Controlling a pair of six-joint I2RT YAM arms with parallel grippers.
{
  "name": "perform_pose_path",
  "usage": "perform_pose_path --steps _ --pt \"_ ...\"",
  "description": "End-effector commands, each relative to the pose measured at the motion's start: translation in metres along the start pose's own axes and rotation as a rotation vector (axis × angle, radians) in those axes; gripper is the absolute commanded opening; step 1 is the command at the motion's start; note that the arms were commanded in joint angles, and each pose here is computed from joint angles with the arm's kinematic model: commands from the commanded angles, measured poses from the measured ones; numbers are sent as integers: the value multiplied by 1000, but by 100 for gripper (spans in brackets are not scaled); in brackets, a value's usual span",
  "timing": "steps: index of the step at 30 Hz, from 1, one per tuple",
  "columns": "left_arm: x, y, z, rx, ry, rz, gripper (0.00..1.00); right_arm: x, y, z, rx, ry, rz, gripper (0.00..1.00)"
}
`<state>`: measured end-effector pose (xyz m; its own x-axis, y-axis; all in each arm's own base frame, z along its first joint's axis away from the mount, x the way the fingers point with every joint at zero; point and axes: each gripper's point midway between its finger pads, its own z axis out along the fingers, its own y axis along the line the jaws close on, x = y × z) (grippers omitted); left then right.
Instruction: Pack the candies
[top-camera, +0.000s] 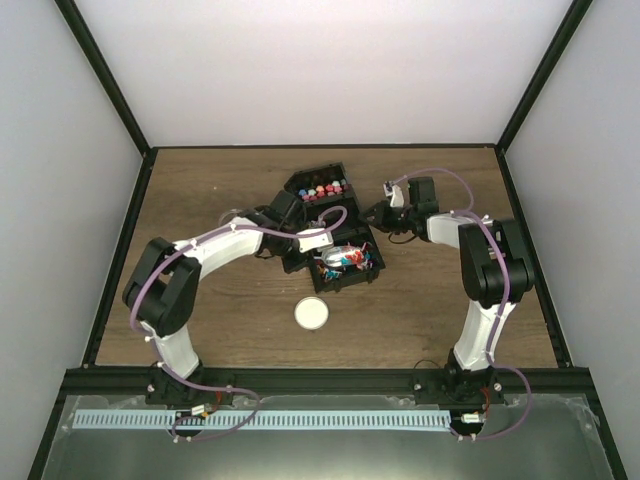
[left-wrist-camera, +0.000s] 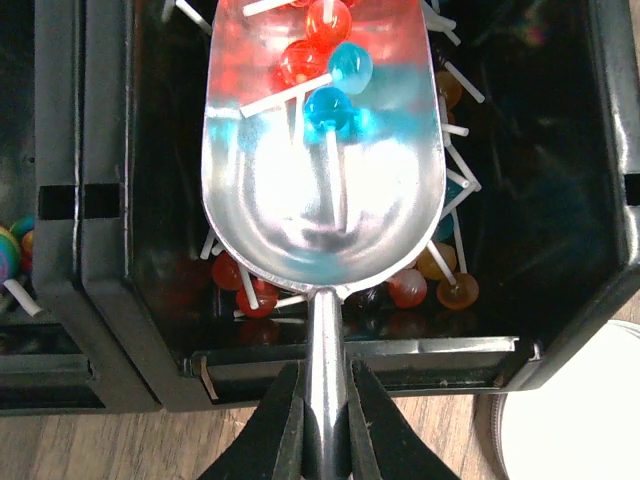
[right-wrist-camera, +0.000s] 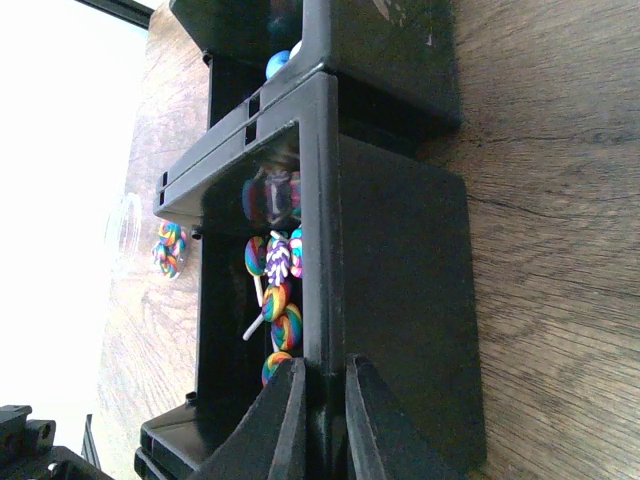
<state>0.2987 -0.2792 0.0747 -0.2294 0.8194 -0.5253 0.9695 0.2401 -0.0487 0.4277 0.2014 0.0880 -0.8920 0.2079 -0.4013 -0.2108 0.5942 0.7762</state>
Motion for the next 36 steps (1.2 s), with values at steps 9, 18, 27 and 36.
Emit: perform_pose_path --steps 9,18,27,36 --pt "-15 -9 -16 -31 -141 58 4 6 1 7 -5 43 -5 1" --pt "-20 -7 -49 -57 -208 11 4 6 2 6 -6 49 -19 1" --pt "20 -4 -123 -121 -182 -117 4 4 8 8 -33 56 -38 28" --pt "100 25 -172 -276 -96 -296 4 -4 17 8 -61 59 -62 64"
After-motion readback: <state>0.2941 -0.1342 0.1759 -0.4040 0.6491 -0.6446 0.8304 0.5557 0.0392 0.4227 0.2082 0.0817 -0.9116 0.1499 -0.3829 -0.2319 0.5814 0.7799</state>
